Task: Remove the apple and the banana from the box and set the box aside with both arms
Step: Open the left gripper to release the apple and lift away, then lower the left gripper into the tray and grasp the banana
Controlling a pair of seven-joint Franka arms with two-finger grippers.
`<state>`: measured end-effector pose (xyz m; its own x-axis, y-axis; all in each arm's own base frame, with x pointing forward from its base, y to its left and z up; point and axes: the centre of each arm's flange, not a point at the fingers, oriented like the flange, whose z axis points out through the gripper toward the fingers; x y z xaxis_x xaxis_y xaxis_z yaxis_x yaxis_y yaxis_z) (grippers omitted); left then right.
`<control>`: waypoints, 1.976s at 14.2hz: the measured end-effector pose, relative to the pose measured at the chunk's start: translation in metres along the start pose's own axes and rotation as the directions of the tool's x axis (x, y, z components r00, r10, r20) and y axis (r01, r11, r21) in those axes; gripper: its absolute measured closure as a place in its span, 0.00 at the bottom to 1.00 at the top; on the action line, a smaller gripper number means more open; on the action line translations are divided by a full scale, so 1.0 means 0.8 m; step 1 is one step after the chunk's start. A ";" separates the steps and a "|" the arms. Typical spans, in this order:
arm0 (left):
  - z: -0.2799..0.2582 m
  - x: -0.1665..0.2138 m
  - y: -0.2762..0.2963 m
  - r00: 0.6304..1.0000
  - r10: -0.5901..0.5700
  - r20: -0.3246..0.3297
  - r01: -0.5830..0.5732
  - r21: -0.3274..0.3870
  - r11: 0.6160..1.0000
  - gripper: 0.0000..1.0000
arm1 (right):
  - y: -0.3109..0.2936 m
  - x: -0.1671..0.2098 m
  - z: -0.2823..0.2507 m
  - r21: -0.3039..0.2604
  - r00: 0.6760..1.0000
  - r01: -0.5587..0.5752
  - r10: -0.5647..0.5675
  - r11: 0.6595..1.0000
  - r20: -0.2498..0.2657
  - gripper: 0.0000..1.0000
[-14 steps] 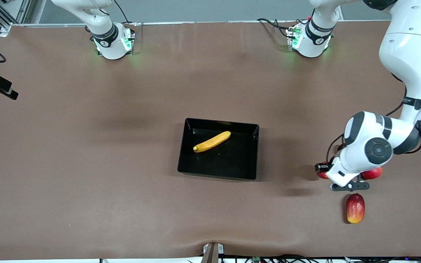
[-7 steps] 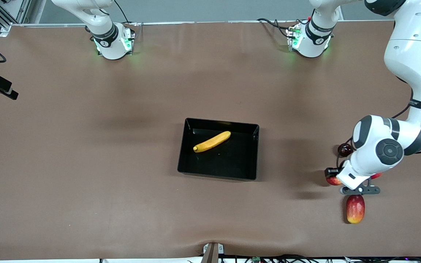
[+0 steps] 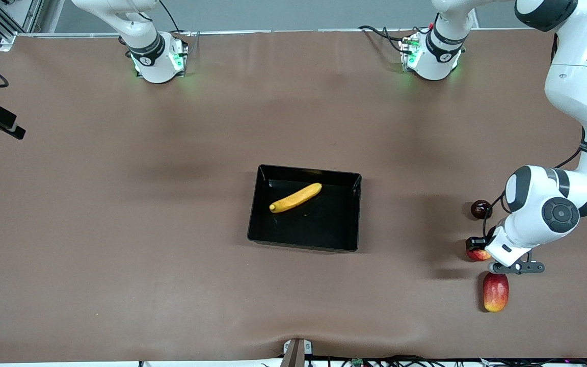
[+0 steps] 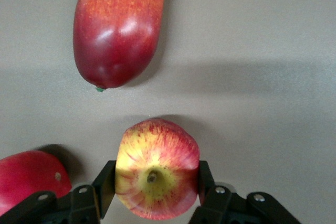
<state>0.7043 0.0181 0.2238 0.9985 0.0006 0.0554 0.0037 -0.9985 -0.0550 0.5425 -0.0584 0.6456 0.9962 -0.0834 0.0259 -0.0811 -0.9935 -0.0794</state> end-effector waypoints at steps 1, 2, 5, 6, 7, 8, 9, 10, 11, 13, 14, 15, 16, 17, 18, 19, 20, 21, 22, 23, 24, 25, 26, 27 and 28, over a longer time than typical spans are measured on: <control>0.000 0.000 0.000 1.000 0.000 0.000 0.000 0.000 1.000 0.30 | 0.000 0.000 0.000 0.000 1.000 0.000 0.000 1.000 0.000 0.00; -0.002 0.001 -0.001 1.000 0.000 -0.003 0.000 0.000 1.000 0.19 | 0.000 0.000 0.000 0.000 1.000 0.000 0.000 1.000 0.000 0.00; -0.046 0.012 -0.006 0.999 0.031 -0.029 -0.031 0.014 0.999 0.00 | 0.000 0.000 0.000 0.000 1.000 0.000 0.000 1.000 0.000 0.00; -0.073 0.013 0.002 0.999 0.041 -0.028 -0.041 0.018 0.999 0.00 | 0.000 0.000 0.000 0.000 1.000 0.000 0.000 1.000 0.000 0.00; -0.103 0.012 0.015 0.998 0.052 -0.024 -0.051 0.018 0.999 0.00 | 0.000 0.000 0.000 0.000 1.000 0.000 0.000 1.000 0.000 0.00; -0.133 0.008 0.032 0.998 0.061 -0.016 -0.060 0.014 0.998 0.00 | 0.000 0.000 0.000 0.000 1.000 0.000 0.000 1.000 0.000 0.00; -0.159 0.003 0.049 0.998 0.068 -0.007 -0.068 0.004 0.998 0.00 | 0.000 0.000 0.000 0.000 1.000 0.000 0.000 1.000 0.000 0.00; -0.181 -0.003 0.065 0.997 0.075 0.004 -0.075 -0.011 0.997 0.00 | 0.000 0.000 0.000 0.000 1.000 -0.001 0.001 1.000 0.000 0.00; -0.197 -0.009 0.082 0.996 0.085 0.016 -0.085 -0.028 0.996 0.00 | 0.000 0.000 0.000 0.000 1.000 -0.001 0.001 1.000 0.000 0.00; -0.218 -0.023 0.130 0.990 0.139 0.036 -0.137 -0.058 0.989 0.00 | 0.000 0.000 0.000 0.000 1.000 -0.001 0.001 1.000 0.000 0.00; -0.225 -0.032 0.167 0.982 0.185 0.039 -0.182 -0.078 0.980 0.00 | 0.000 0.000 0.000 0.000 1.000 -0.001 0.001 1.000 0.000 0.00; -0.231 -0.044 0.209 0.972 0.233 0.038 -0.229 -0.094 0.969 0.00 | 0.001 0.000 0.000 0.000 1.000 -0.001 0.001 1.000 0.000 0.00; -0.236 -0.057 0.254 0.960 0.278 0.034 -0.274 -0.103 0.956 0.00 | 0.001 0.000 0.000 0.000 1.000 -0.001 0.001 1.000 0.000 0.00; -0.240 -0.073 0.299 0.949 0.315 0.032 -0.310 -0.107 0.945 0.00 | 0.001 0.000 0.000 0.000 1.000 -0.001 0.001 1.000 -0.001 0.00; -0.241 -0.090 0.342 0.941 0.337 0.034 -0.331 -0.109 0.937 0.00 | 0.001 0.000 0.000 0.000 1.000 -0.001 0.001 1.000 -0.001 0.00; -0.241 -0.107 0.381 0.936 0.350 0.038 -0.344 -0.113 0.932 0.00 | 0.001 0.000 0.000 0.000 1.000 -0.002 0.002 1.000 -0.001 0.00; -0.239 -0.123 0.416 0.930 0.366 0.039 -0.359 -0.120 0.926 0.00 | 0.001 0.000 0.000 0.000 1.000 -0.002 0.002 1.000 -0.001 0.00; -0.237 -0.136 0.449 0.921 0.389 0.039 -0.381 -0.129 0.915 0.00 | 0.001 0.000 0.000 0.000 1.000 -0.002 0.002 1.000 -0.001 0.00; -0.231 -0.146 0.475 0.911 0.410 0.039 -0.401 -0.139 0.905 0.00 | 0.001 0.000 0.000 0.000 1.000 -0.002 0.002 1.000 -0.001 0.00; -0.223 -0.152 0.497 0.902 0.430 0.031 -0.421 -0.151 0.894 0.00 | 0.001 0.000 -0.001 0.000 1.000 -0.002 0.002 1.000 -0.001 0.00; -0.214 -0.152 0.514 0.896 0.445 0.009 -0.437 -0.164 0.884 0.00 | 0.001 0.000 -0.001 0.000 1.000 -0.002 0.002 1.000 -0.001 0.00; -0.203 -0.153 0.530 0.890 0.455 -0.017 -0.451 -0.180 0.874 0.00 | 0.001 0.000 0.000 0.000 1.000 -0.002 0.002 1.000 -0.001 0.00; -0.191 -0.154 0.544 0.887 0.461 -0.042 -0.459 -0.200 0.866 0.00 | 0.001 0.000 0.000 0.000 1.000 -0.002 0.002 1.000 -0.001 0.00; -0.180 -0.155 0.558 0.885 0.461 -0.068 -0.464 -0.222 0.858 0.00 | 0.001 0.000 0.000 0.000 1.000 -0.002 0.002 1.000 -0.001 0.00; -0.170 -0.156 0.568 0.885 0.456 -0.087 -0.464 -0.237 0.854 0.00 | 0.001 0.000 0.000 0.000 1.000 -0.002 0.002 1.000 0.000 0.00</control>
<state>0.5737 -0.4434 0.3276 0.8809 -0.4601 0.1111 -0.4728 -0.8658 0.1639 0.5427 -0.0594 0.6457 0.9960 -0.0853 0.0262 -0.0830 -0.9934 -0.0793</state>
